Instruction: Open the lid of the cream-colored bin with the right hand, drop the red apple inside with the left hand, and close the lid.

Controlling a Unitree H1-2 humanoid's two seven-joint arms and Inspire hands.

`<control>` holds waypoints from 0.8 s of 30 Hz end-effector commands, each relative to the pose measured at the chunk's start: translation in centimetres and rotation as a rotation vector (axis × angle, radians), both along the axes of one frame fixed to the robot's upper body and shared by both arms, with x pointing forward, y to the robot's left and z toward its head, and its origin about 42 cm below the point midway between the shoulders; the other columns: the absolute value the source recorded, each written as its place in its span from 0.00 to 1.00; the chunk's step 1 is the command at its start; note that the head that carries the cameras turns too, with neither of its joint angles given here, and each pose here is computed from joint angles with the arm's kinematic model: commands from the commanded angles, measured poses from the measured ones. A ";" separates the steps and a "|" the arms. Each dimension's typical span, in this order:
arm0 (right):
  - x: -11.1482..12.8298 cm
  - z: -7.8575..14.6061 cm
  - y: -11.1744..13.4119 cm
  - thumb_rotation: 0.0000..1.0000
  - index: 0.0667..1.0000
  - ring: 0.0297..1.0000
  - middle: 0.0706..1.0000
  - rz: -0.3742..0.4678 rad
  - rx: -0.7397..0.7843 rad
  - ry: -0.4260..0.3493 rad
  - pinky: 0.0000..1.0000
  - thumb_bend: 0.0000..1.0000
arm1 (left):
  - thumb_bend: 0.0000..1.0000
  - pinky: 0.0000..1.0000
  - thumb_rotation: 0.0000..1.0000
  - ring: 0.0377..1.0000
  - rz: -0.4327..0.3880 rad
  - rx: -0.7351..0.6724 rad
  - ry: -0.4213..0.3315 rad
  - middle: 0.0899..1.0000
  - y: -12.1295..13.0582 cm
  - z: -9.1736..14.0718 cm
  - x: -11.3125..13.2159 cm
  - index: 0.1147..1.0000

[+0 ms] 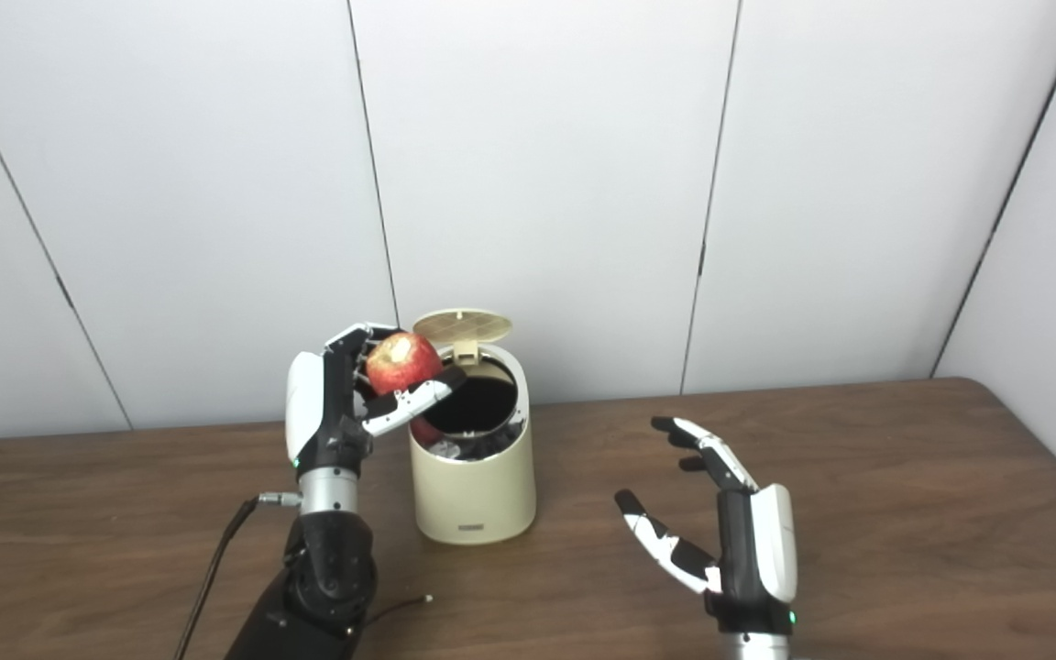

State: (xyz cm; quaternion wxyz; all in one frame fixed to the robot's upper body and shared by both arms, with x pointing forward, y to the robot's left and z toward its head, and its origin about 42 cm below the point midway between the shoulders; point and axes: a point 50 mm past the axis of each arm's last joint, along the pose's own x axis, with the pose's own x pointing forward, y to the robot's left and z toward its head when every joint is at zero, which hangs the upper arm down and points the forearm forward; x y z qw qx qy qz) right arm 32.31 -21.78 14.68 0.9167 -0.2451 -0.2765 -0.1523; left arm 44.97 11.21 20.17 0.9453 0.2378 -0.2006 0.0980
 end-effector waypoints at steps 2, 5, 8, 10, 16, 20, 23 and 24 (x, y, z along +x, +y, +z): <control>-0.2 -1.6 3.1 0.23 0.70 0.71 0.73 0.031 0.078 0.043 0.60 0.28 | 0.50 0.23 0.00 0.33 -0.032 0.014 0.002 0.41 -1.0 0.5 -0.1 0.47; -0.1 -1.7 3.1 0.22 0.70 0.70 0.73 0.030 0.075 0.044 0.59 0.29 | 0.50 0.19 0.00 0.31 -0.020 0.014 0.008 0.41 -0.6 0.4 -0.3 0.47; -0.1 -1.7 3.1 0.23 0.71 0.71 0.73 0.030 0.074 0.046 0.60 0.29 | 0.49 0.19 0.00 0.31 -0.014 0.016 0.011 0.41 -0.4 0.5 -0.4 0.47; -0.1 -1.7 3.2 0.23 0.71 0.71 0.74 0.032 0.077 0.046 0.61 0.29 | 0.50 0.21 0.00 0.31 -0.013 0.011 0.013 0.41 -0.5 0.6 -0.6 0.48; 0.1 -1.5 3.3 0.26 0.71 0.72 0.74 0.031 0.068 0.045 0.61 0.29 | 0.50 0.23 0.00 0.33 -0.001 -0.002 0.017 0.42 -0.6 0.7 -1.0 0.47; 0.2 -1.5 3.4 0.26 0.71 0.70 0.73 0.034 0.079 0.041 0.59 0.30 | 0.50 0.23 0.00 0.33 0.009 0.002 0.023 0.42 -0.7 0.4 -1.1 0.47; 0.3 -1.5 3.6 0.25 0.71 0.71 0.74 0.033 0.077 0.043 0.60 0.30 | 0.50 0.24 0.00 0.33 0.022 0.023 0.018 0.42 -0.8 0.2 -1.1 0.48; 0.3 -1.5 3.6 0.26 0.71 0.71 0.74 0.033 0.076 0.042 0.60 0.30 | 0.50 0.23 0.00 0.33 0.026 0.031 0.016 0.42 -0.9 0.2 -1.0 0.48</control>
